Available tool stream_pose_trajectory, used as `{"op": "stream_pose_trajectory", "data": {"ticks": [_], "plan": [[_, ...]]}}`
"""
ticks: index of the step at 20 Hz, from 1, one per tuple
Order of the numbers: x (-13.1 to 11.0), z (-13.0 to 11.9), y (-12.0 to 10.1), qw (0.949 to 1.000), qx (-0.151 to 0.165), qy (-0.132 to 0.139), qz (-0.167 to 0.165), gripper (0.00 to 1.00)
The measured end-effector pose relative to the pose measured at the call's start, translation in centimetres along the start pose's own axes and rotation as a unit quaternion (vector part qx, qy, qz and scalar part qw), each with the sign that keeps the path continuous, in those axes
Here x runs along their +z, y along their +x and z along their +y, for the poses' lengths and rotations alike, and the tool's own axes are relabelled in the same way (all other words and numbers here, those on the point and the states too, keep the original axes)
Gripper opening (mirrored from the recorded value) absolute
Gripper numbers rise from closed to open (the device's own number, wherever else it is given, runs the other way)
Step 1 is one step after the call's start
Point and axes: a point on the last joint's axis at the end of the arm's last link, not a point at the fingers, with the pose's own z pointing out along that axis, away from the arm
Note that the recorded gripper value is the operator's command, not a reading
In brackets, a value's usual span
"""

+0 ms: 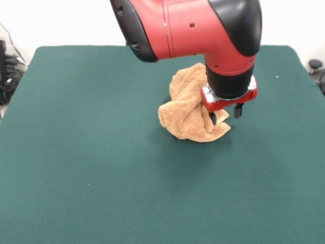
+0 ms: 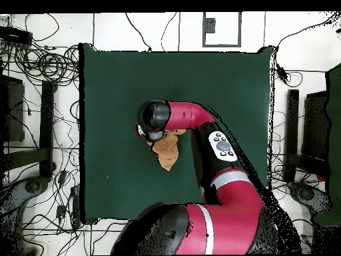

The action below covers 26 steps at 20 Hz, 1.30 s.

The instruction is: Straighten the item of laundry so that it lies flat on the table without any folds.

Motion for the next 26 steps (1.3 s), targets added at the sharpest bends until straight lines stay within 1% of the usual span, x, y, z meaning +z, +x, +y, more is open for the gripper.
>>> {"op": "stream_pose_trajectory", "data": {"ticks": [9, 16, 17, 20, 26], "plan": [[0.5, -0.3, 1.3, 0.9992, -0.012, 0.009, 0.037, 1.00], [0.6, -0.4, 1.5, 0.9990, -0.015, 0.013, 0.040, 1.00], [0.6, -0.4, 1.5, 0.9990, -0.015, 0.013, 0.040, 0.00], [0.8, -0.6, 1.8, 0.9987, -0.015, 0.016, 0.046, 0.00], [1.2, -0.9, 2.7, 0.9970, -0.022, 0.023, 0.070, 0.00]]}}
